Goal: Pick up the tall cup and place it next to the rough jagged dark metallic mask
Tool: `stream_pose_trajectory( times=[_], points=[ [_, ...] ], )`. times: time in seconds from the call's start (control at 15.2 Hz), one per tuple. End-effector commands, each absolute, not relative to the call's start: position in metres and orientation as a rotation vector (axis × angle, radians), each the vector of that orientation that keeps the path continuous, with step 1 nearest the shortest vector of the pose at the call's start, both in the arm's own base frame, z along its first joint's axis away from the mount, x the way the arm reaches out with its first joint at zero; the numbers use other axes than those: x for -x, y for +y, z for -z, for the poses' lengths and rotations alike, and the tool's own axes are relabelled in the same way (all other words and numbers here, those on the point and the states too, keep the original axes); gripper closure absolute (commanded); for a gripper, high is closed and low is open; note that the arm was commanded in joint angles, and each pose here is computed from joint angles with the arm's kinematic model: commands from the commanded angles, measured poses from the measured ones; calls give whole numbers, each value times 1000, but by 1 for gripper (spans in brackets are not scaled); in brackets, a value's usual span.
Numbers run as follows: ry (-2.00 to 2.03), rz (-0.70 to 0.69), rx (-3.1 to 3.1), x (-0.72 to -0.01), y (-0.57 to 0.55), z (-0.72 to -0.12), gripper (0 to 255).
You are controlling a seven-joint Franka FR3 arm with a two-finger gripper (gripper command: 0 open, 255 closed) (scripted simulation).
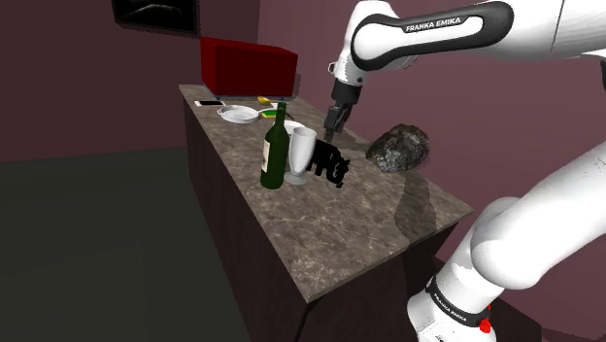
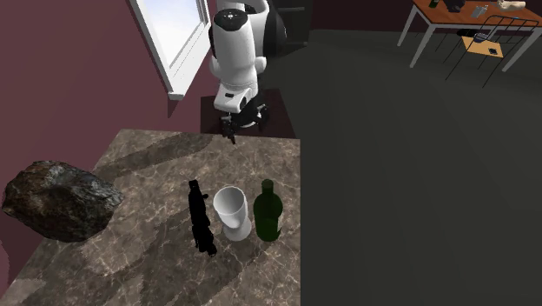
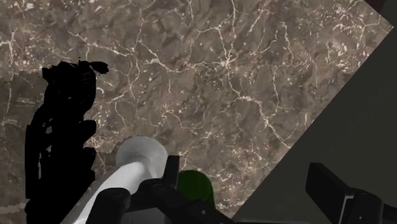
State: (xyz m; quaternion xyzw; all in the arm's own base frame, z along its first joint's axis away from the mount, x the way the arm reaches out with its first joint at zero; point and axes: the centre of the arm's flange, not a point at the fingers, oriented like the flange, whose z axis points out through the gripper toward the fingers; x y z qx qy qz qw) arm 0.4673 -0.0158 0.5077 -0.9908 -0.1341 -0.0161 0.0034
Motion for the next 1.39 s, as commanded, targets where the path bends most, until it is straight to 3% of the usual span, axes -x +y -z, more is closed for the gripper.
stream_pose_trajectory(
  times=[0.0,0.73,1.32],
  points=[
    [-429,64,3105,-491,-22,-497,0],
    [-473,131,3098,-615,-57,-446,0],
    [-473,131,3098,-619,-56,-406,0]
  ],
)
